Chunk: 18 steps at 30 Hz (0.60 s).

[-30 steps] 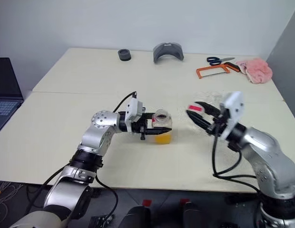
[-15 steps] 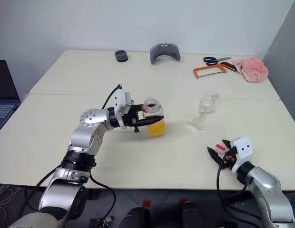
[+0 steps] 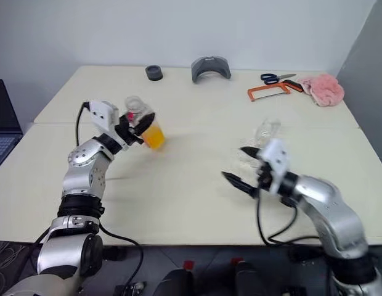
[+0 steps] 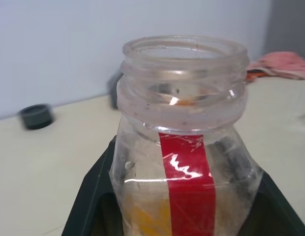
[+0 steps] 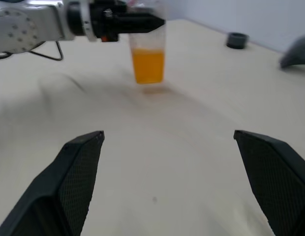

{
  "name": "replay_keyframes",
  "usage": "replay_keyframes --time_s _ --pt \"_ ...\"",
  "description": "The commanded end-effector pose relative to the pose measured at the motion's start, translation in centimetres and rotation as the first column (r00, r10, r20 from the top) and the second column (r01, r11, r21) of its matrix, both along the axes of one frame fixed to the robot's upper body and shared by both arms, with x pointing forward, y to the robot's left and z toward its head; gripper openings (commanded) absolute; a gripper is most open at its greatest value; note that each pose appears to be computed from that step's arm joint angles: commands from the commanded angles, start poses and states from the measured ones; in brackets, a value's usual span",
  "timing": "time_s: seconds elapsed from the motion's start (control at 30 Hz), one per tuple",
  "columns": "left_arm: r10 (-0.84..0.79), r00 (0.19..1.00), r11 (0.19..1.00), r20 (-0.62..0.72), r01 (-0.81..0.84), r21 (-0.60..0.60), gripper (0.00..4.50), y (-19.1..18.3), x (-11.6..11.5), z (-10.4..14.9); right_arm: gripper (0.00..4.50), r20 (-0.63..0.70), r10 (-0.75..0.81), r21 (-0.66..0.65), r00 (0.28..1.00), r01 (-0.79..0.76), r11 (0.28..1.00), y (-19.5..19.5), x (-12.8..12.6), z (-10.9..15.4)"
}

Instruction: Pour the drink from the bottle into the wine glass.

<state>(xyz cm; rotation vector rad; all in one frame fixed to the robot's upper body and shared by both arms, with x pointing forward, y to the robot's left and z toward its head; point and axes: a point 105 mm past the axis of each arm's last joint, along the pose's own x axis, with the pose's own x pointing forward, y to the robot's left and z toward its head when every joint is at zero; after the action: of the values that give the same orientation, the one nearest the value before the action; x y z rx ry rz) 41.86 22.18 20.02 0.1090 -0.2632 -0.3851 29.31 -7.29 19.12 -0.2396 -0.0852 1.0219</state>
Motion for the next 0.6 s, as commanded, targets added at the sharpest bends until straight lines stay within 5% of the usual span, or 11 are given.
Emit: replay_keyframes --time_s 0.03,0.4,0.6 --pt "0.111 0.989 0.993 0.093 -0.108 -0.043 1.8 2.2 0.2 2.6 4.5 0.018 0.055 -0.023 0.998 -0.054 0.998 3.1 1.0 0.8" --pt "0.306 0.952 0.945 -0.025 -0.306 -0.118 1.8 6.2 1.0 -0.4 4.5 0.026 0.156 -0.047 0.987 -0.155 0.987 9.5 2.4 1.2" --pt "0.299 0.953 0.948 -0.044 -0.302 -0.099 3.66 6.2 0.9 -1.1 4.5 0.018 0.143 -0.039 0.99 -0.142 0.989 9.5 2.4 1.2"
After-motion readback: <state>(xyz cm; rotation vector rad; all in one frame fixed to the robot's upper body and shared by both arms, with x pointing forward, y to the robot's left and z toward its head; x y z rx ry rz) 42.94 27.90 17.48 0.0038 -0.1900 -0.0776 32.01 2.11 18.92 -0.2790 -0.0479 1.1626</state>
